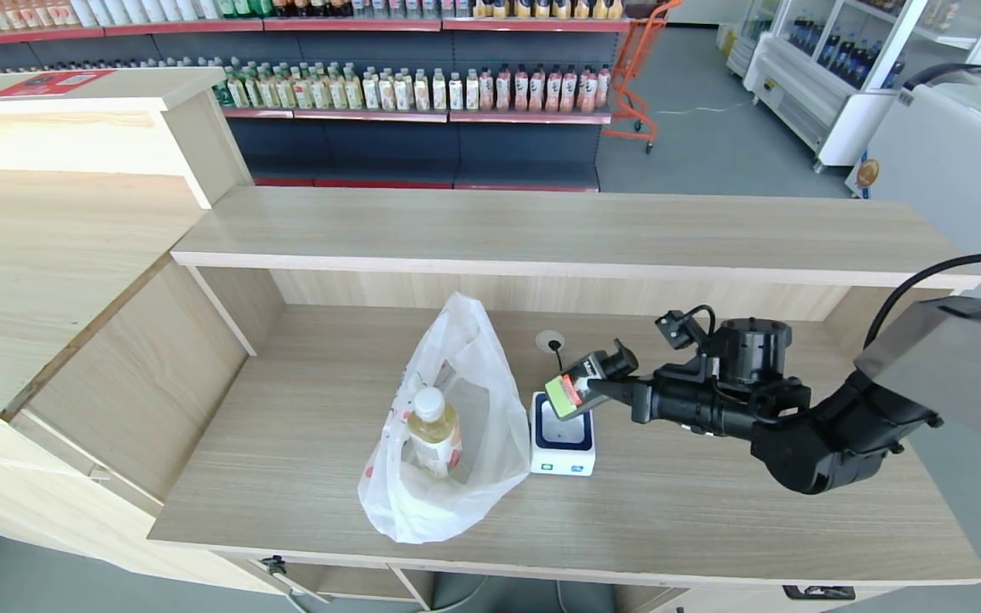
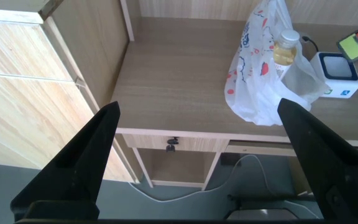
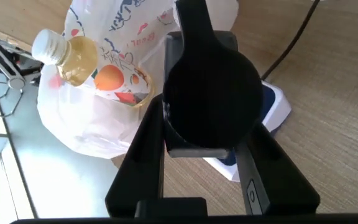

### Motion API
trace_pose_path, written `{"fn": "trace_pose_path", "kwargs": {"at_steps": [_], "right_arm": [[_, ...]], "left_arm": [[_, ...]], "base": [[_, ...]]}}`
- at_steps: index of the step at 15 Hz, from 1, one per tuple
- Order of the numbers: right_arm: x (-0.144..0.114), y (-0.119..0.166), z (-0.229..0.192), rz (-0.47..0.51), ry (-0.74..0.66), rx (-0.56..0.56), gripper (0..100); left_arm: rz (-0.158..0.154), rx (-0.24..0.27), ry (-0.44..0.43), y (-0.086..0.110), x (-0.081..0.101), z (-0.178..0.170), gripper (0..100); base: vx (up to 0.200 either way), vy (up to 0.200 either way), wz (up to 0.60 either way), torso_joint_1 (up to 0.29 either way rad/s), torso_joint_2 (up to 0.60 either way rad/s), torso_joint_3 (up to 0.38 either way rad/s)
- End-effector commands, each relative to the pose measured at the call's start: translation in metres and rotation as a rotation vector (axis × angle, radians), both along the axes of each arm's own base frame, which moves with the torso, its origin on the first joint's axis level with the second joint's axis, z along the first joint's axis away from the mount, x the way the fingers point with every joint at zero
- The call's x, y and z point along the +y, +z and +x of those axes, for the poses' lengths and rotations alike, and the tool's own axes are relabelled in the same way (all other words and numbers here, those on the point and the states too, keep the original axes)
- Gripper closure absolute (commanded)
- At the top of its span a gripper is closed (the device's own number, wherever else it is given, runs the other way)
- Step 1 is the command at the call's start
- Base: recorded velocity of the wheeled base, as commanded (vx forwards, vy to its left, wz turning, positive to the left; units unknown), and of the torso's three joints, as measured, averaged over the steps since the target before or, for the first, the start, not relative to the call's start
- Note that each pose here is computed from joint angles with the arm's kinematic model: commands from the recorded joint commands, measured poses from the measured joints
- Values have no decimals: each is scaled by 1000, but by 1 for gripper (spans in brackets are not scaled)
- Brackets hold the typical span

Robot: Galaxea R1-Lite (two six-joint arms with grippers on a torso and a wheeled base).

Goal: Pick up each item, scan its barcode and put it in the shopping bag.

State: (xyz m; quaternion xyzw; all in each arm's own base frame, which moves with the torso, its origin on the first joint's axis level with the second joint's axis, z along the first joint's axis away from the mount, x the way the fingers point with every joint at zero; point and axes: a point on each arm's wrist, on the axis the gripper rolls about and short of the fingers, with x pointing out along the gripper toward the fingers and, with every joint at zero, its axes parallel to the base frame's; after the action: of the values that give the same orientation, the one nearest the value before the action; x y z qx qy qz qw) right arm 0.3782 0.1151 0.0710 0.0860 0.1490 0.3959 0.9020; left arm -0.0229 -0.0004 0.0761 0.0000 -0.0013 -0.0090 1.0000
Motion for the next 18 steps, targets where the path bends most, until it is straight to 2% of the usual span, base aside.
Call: {"fn": "trace_pose_path", "kwargs": {"at_steps": [1, 3, 7, 11, 14, 16, 18], "right_arm": [[-7, 38, -8, 33, 15, -155, 100], [-11, 44, -14, 43, 17, -205, 100], [-9, 45, -20, 43, 25, -202, 100], [-1, 41, -23, 35, 48, -196, 100], [4, 22, -19, -2, 60, -178, 100], [5, -1, -13, -81, 83, -216, 100], [10, -21, -2, -81, 90, -267, 100]], "left_arm": [[2, -1, 0, 0, 0, 0, 0], [2, -1, 0, 0, 0, 0, 0], [0, -1, 0, 0, 0, 0, 0], [-3, 0, 0, 0, 0, 0, 0], [-3, 0, 0, 0, 0, 0, 0], [-3, 0, 0, 0, 0, 0, 0], [-3, 0, 0, 0, 0, 0, 0]], "base": [[0, 0, 0, 0, 0, 0], [0, 200, 0, 0, 0, 2], [0, 200, 0, -6, 0, 6], [0, 0, 0, 0, 0, 0], [0, 0, 0, 0, 0, 0], [0, 0, 0, 0, 0, 0], [0, 0, 0, 0, 0, 0]]}}
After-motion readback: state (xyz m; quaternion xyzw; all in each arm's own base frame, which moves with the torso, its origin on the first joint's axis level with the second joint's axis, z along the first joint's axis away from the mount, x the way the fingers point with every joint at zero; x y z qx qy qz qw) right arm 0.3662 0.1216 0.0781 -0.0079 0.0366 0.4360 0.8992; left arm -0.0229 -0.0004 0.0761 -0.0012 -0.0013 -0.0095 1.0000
